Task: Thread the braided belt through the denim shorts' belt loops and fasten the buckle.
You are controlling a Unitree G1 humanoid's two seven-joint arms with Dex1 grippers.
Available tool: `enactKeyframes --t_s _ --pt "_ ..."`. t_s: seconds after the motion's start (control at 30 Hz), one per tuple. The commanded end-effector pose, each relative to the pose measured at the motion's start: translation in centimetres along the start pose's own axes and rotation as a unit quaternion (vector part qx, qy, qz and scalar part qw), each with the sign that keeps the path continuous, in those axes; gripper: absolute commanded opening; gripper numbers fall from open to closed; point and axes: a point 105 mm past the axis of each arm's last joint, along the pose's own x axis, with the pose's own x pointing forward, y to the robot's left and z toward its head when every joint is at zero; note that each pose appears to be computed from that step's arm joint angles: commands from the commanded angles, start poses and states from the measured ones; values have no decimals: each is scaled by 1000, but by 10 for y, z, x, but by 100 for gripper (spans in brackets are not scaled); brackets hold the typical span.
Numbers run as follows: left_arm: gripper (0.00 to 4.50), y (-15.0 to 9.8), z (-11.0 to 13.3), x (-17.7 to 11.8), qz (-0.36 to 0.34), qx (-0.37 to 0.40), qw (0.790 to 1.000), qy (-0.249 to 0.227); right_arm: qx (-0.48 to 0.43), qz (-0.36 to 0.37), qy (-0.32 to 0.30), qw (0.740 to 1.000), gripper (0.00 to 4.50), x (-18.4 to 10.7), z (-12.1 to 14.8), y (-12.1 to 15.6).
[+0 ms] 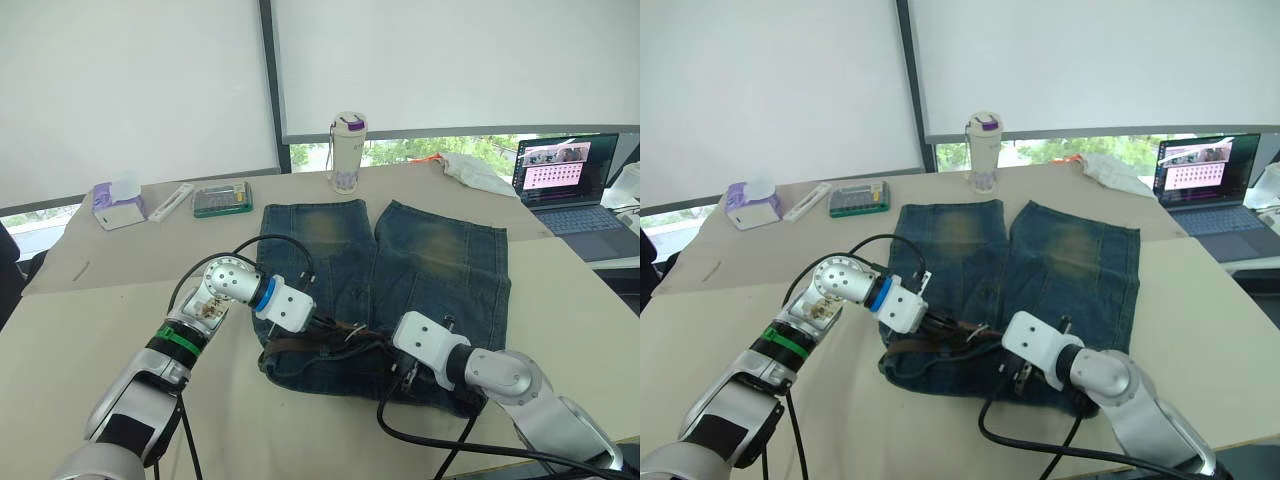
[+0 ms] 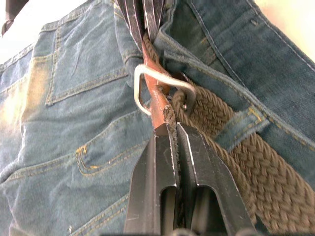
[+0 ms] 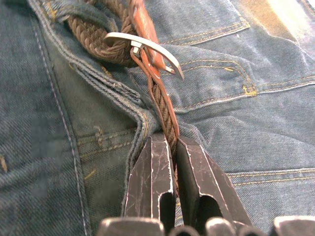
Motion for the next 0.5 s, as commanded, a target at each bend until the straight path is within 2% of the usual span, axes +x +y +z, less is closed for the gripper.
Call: enactKeyframes --t_s 0.03,0.3,0.47,0.5 --pt "0 5 12 8 14 6 1000 -26 -17 -19 -34 999 9 -5 20 -4" --pt "0 9 21 23 45 -28 997 -52 -20 -11 -34 999 9 -3 18 2" --pt "0 10 22 34 58 -54 995 -61 -1 24 -36 999 9 -10 17 9" --pt "0 10 22 34 59 -55 995 -60 10 24 -37 999 84 -14 18 8"
